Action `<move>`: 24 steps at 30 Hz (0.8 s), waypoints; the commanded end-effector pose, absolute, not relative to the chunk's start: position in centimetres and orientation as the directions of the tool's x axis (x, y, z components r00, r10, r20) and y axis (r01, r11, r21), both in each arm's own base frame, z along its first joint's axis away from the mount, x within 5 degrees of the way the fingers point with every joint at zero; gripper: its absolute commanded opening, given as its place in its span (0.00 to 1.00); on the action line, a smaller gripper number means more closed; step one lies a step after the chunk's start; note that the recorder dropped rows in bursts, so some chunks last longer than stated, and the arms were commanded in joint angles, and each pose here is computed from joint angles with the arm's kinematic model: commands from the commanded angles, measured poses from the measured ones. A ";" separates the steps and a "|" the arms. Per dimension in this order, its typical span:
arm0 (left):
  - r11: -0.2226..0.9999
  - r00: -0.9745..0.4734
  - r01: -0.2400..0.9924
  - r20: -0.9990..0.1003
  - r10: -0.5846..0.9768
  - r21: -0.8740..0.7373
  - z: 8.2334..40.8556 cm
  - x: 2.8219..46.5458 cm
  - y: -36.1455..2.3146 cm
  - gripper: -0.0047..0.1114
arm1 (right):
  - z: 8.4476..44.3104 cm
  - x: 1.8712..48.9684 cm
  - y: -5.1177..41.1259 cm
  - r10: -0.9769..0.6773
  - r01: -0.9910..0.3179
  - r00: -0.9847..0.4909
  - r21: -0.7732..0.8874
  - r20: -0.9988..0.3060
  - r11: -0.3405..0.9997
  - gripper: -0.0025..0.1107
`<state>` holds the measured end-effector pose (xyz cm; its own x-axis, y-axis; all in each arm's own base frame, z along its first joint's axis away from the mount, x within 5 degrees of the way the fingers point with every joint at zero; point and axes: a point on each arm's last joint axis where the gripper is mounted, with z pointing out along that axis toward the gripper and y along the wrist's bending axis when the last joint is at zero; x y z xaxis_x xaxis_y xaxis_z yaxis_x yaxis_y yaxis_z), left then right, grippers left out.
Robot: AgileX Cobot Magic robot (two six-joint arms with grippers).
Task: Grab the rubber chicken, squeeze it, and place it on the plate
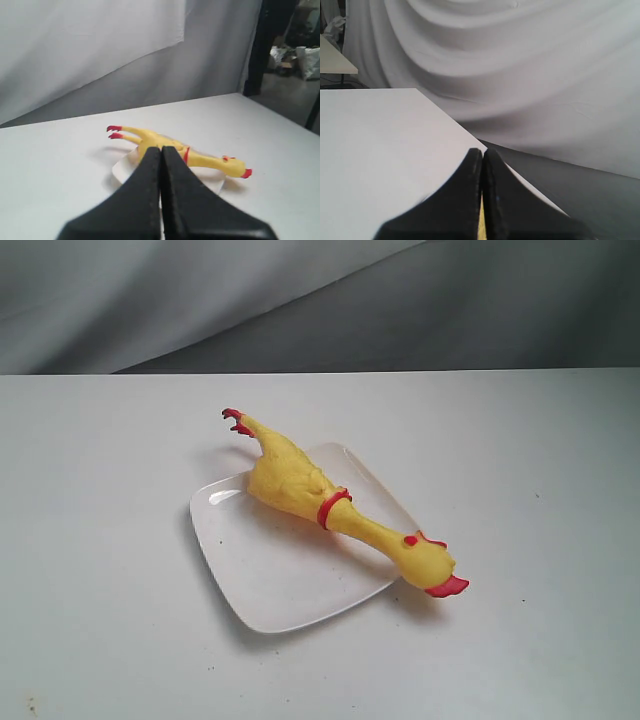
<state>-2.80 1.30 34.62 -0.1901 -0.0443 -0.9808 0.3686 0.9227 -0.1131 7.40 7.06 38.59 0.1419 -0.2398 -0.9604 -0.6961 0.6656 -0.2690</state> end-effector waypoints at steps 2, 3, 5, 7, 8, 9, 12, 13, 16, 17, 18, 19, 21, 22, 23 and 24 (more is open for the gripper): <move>0.966 -0.165 0.257 -0.985 0.046 0.002 34.2 -2.1 2.4 0.04 | 38.4 7.3 7.1 -0.235 -0.701 0.132 -0.258 -0.963 0.665 0.02; 0.971 -0.158 0.237 -0.986 0.061 0.022 34.2 -2.1 2.6 0.04 | 38.4 7.3 7.1 -0.235 -0.701 0.132 -0.258 -0.963 0.665 0.02; 0.977 -0.148 0.205 -0.985 0.086 0.055 34.3 -2.0 2.9 0.04 | 38.4 7.3 7.1 -0.235 -0.701 0.132 -0.258 -0.963 0.665 0.02; 0.980 -0.142 0.186 -0.985 0.102 0.074 34.3 -2.0 3.1 0.04 | 38.4 7.3 7.1 -0.235 -0.701 0.132 -0.258 -0.963 0.665 0.02; 0.980 -0.141 0.177 -0.984 0.111 0.085 34.3 -1.9 3.2 0.04 | 38.4 7.3 7.1 -0.235 -0.701 0.132 -0.258 -0.963 0.665 0.02; 0.981 -0.139 0.170 -0.983 0.116 0.092 34.3 -1.9 3.2 0.04 | 38.4 7.3 7.1 -0.235 -0.701 0.132 -0.258 -0.963 0.665 0.02; 0.981 -0.104 0.174 -0.990 0.099 0.079 34.6 -2.0 3.1 0.04 | 38.4 7.3 7.1 -0.235 -0.701 0.132 -0.258 -0.963 0.665 0.02; 0.983 -0.065 0.169 -0.994 0.082 0.070 34.8 -2.2 3.0 0.04 | 38.4 7.3 7.1 -0.235 -0.701 0.132 -0.258 -0.963 0.665 0.02; 0.994 0.096 0.098 -0.995 0.041 0.051 36.1 -2.5 2.2 0.04 | 38.4 7.3 7.1 -0.235 -0.701 0.132 -0.258 -0.963 0.665 0.02; 0.996 0.137 0.074 -0.990 0.035 0.045 36.4 -2.5 1.9 0.04 | 38.4 7.3 7.1 -0.235 -0.701 0.132 -0.258 -0.963 0.665 0.02; 0.998 0.183 0.042 -0.983 0.032 0.041 36.7 -2.4 1.6 0.04 | 38.4 7.3 7.1 -0.235 -0.701 0.132 -0.258 -0.963 0.665 0.02; 0.999 0.219 0.014 -0.975 0.027 0.031 36.9 -2.5 1.3 0.04 | 38.4 7.3 7.1 -0.235 -0.701 0.132 -0.258 -0.963 0.665 0.02; 0.999 0.251 -0.039 -0.968 0.018 0.009 36.9 -2.3 0.9 0.04 | 38.4 7.3 7.1 -0.235 -0.701 0.132 -0.258 -0.963 0.665 0.02; 0.998 0.266 -0.068 -0.964 0.001 -0.018 36.7 -2.0 0.5 0.04 | 38.4 7.3 7.1 -0.235 -0.701 0.132 -0.258 -0.963 0.665 0.02; 0.996 0.269 -0.078 -0.963 -0.013 -0.035 36.4 -1.8 0.3 0.04 | 38.4 7.3 7.1 -0.235 -0.701 0.132 -0.258 -0.963 0.665 0.02; 0.994 0.257 -0.091 -0.966 -0.040 -0.066 35.7 -1.1 0.1 0.04 | 38.4 7.3 7.1 -0.235 -0.701 0.132 -0.258 -0.963 0.665 0.02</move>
